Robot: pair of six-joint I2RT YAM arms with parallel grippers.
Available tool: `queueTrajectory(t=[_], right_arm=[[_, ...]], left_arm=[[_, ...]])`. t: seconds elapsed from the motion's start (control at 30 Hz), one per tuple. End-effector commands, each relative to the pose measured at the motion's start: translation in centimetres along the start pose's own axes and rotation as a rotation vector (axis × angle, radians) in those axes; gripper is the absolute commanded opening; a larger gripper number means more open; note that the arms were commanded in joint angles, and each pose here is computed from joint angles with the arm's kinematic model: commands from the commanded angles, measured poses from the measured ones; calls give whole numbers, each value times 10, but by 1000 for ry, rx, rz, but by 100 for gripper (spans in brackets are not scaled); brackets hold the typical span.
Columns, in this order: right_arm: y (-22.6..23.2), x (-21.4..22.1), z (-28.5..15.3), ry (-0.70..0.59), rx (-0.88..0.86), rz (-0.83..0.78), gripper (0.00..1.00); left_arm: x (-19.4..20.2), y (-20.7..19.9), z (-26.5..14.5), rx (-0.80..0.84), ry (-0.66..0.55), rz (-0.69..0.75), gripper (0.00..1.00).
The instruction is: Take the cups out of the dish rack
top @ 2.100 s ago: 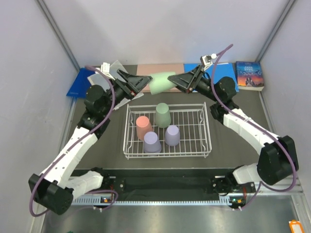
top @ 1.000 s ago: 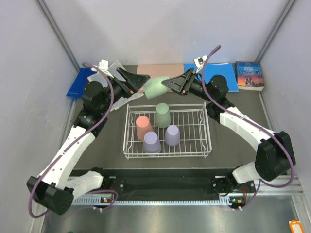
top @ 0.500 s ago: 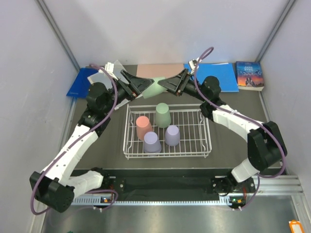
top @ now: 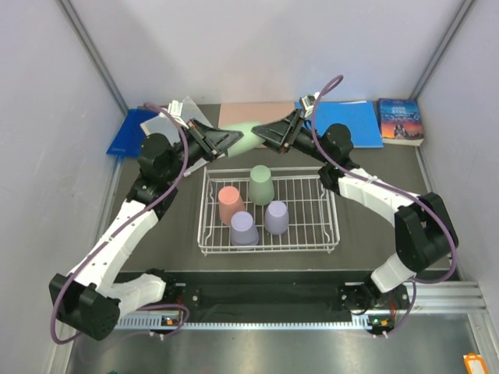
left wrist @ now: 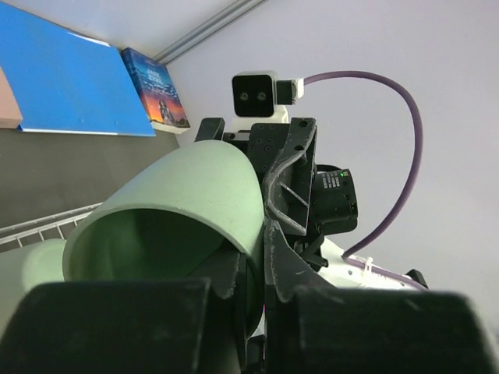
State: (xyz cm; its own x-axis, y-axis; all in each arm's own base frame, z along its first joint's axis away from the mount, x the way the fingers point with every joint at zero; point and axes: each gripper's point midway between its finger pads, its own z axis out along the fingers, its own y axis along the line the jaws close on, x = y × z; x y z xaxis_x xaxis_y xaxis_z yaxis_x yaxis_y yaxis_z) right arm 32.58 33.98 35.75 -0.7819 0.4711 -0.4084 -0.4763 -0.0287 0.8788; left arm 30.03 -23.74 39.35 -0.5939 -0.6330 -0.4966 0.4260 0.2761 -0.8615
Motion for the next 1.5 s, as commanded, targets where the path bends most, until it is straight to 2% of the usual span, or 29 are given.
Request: queueTrajectory(t=[0.0,0.03,0.07,0.1,0.13,0.17,0.2,0.23,0.27,0.3,0.33,0.37,0.4,0.57,0.67,0.7,0.83,0.9,1.1,1.23,1.47], right_arm=[[7,8,4,41,46,-142,0],[1,7,3,38,89,-156,22],[3,-1,3,30,115,-233,39],[-11,-2,-2,28,225,-225,54],[-18,-7,-5,18,289,-245,76],[-10,-22,-3,-6,331,-322,82],[-38,-27,-18,-18,511,-304,85],[-45,-36,-26,-41,600,-327,90],[-37,-54,-28,-77,658,-387,90],[-62,-63,-53,-102,848,-398,91],[-67,-73,-64,-136,942,-430,91],[-66,-87,-70,-163,1011,-471,91],[-77,-94,-95,-189,1153,-494,91],[-72,-112,-141,-222,1401,-649,91],[-61,-118,-167,-275,1508,-741,90],[-54,-124,-177,-344,1552,-771,90],[-43,-120,-191,-436,1506,-762,81],[-40,-110,-183,-366,1412,-781,81],[-59,-88,-171,-209,1353,-770,84],[-72,-78,-167,-162,1344,-741,86],[-80,-63,-157,-79,1287,-721,93]], left_arm=[[-4,3,-2,-30,-29,80,0],[-4,6,-2,-55,-29,90,0],[-6,12,-1,-114,-11,116,0],[-10,20,-1,-169,-19,130,0],[-14,23,-1,-207,-22,149,0],[-16,34,0,-262,-7,197,0],[-23,29,-4,-308,-4,217,0],[-34,37,-7,-381,-36,248,0],[-39,49,-5,-441,-26,290,0],[-50,43,-11,-501,-32,315,0],[-65,51,-16,-586,-74,346,0],[-73,62,-13,-652,-68,387,0],[-87,51,-15,-677,-97,410,0],[-116,110,-56,-1125,-100,486,0],[-120,145,-78,-1265,-58,466,0],[-118,154,-81,-1279,-43,448,0],[-99,198,-96,-1347,51,375,0],[-87,217,-99,-1375,93,355,0],[-58,258,-101,-1381,201,274,0],[-27,291,-105,-1406,313,183,0],[0,328,-113,-1447,400,121,0]])
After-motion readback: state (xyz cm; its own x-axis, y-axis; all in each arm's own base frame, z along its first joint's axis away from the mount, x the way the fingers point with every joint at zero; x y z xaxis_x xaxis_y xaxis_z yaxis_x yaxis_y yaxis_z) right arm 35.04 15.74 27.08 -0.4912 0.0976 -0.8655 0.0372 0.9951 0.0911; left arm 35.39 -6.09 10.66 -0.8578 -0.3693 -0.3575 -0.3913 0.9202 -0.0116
